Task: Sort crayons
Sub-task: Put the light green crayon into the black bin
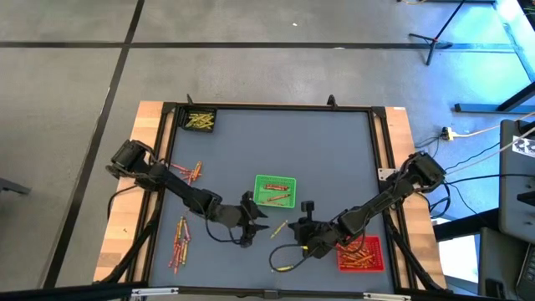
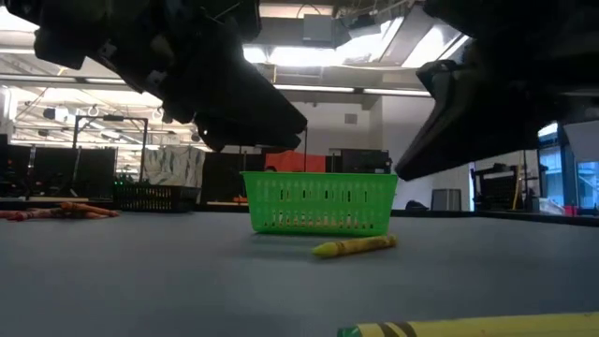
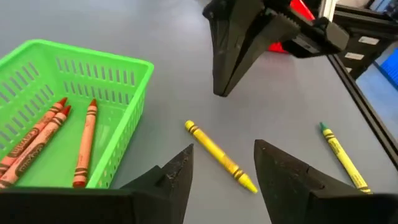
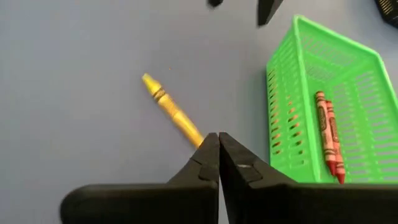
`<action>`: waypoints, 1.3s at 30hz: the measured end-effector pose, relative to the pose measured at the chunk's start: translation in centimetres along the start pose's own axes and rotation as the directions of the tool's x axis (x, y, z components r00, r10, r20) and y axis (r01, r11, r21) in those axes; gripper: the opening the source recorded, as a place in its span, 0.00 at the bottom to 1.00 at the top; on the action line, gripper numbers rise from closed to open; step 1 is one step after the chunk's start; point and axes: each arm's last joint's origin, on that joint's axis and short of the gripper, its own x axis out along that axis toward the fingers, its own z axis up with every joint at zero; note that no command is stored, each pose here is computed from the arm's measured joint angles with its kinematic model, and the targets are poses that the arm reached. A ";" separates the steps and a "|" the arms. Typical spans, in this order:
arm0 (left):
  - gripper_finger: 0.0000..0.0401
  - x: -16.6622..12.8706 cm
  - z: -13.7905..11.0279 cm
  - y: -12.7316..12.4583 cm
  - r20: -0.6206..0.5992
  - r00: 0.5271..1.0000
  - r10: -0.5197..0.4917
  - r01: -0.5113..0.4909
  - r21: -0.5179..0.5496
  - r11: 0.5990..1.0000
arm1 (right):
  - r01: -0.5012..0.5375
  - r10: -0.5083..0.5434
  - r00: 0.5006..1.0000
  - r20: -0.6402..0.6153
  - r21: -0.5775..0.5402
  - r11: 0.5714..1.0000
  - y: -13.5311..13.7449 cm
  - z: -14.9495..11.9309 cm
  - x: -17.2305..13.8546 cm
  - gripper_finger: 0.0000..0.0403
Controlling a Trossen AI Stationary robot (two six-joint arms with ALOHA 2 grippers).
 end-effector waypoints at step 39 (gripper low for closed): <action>0.38 -0.8 -1.2 -1.9 -0.040 0.999 -0.036 0.037 0.042 0.998 | -0.288 0.287 0.956 -0.064 -0.001 0.958 -1.0 -0.8 4.5 0.05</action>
